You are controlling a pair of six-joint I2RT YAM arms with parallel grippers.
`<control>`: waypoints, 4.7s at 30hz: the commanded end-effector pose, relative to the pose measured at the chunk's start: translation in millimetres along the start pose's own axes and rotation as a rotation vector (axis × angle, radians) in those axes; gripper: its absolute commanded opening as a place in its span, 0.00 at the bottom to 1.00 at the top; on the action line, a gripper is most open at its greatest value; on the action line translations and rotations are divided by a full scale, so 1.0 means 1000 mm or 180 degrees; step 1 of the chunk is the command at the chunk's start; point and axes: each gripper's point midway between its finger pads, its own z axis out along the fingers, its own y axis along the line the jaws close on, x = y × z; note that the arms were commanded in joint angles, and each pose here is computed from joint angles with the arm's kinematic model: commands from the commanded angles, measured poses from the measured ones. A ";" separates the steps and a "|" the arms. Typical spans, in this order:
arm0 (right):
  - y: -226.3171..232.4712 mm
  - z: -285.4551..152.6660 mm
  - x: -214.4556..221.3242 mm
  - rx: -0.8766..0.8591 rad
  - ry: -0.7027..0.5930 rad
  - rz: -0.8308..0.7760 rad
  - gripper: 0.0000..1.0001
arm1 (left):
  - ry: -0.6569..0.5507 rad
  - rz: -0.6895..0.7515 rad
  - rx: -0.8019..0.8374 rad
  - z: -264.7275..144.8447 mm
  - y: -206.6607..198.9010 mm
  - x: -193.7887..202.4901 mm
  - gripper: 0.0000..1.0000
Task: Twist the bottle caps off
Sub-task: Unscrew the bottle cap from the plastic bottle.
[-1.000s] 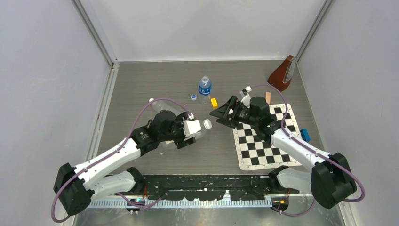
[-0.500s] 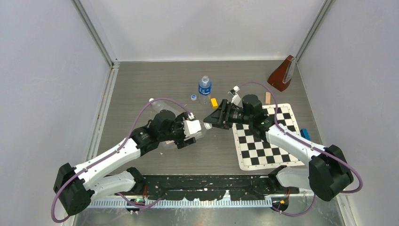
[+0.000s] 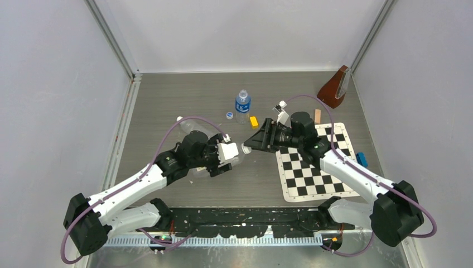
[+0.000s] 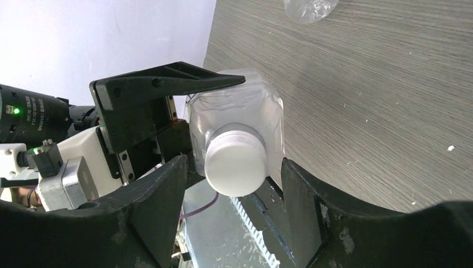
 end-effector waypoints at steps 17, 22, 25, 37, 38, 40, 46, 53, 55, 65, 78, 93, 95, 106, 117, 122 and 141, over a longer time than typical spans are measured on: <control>0.019 0.004 -0.003 -0.0229 0.0148 -0.0184 0.51 | -0.0222 0.0100 -0.0050 -0.001 0.005 -0.019 0.00; 0.021 0.002 0.002 -0.0301 0.0219 -0.0319 0.23 | -0.0250 0.0109 -0.0005 -0.001 0.003 -0.021 0.00; 0.022 -0.001 0.007 -0.0373 0.0237 -0.0583 0.14 | -0.0406 0.0138 0.0173 -0.002 -0.006 -0.033 0.00; 0.028 -0.024 0.032 -0.0836 -0.0051 -0.2654 0.01 | -0.0698 0.0177 0.0873 -0.008 -0.045 -0.048 0.00; 0.031 -0.027 0.034 -0.0884 -0.0081 -0.2884 0.01 | -0.0715 0.0177 0.0930 -0.009 -0.048 -0.049 0.00; 0.032 -0.029 0.035 -0.0913 -0.0117 -0.3152 0.01 | -0.0762 0.0184 0.1039 -0.011 -0.053 -0.053 0.00; 0.026 -0.026 0.021 -0.0674 -0.0283 -0.3244 0.17 | -0.0744 0.0207 0.1021 -0.012 -0.052 -0.052 0.00; 0.022 -0.035 0.004 -0.0215 -0.0511 -0.2698 0.62 | -0.0545 0.0275 -0.0073 -0.008 0.000 -0.029 0.00; 0.029 -0.039 -0.001 -0.0222 -0.0656 -0.2489 0.68 | -0.0502 0.0262 -0.0081 -0.006 0.001 -0.027 0.00; 0.016 -0.024 -0.025 0.0049 -0.1085 -0.0967 0.71 | -0.0210 0.0214 -0.0111 0.003 0.006 -0.015 0.00; 0.010 -0.002 -0.005 0.0059 -0.0580 -0.0153 0.71 | -0.0198 0.0226 -0.0122 0.002 0.005 -0.014 0.00; 0.002 0.015 0.010 0.0063 -0.0201 0.0025 0.40 | -0.0218 0.0203 -0.0091 0.005 0.003 -0.015 0.00; 0.004 0.014 0.008 0.0013 -0.0265 -0.0034 0.31 | -0.0224 0.0211 -0.0091 0.005 0.003 -0.016 0.00; 0.029 -0.003 0.015 -0.0807 -0.0528 -0.1495 0.11 | -0.0584 0.0046 0.0694 0.010 -0.037 -0.043 0.00; 0.028 -0.014 0.026 -0.1016 -0.0572 -0.2758 0.10 | -0.0839 0.0213 0.1019 -0.001 -0.054 -0.057 0.00; 0.035 -0.017 0.019 -0.1009 -0.0706 -0.2479 0.50 | -0.0667 0.0225 0.0849 0.003 -0.045 -0.047 0.00; 0.014 -0.026 -0.030 0.0063 -0.1197 -0.0865 0.75 | -0.0088 0.0251 -0.0109 0.007 0.010 -0.016 0.00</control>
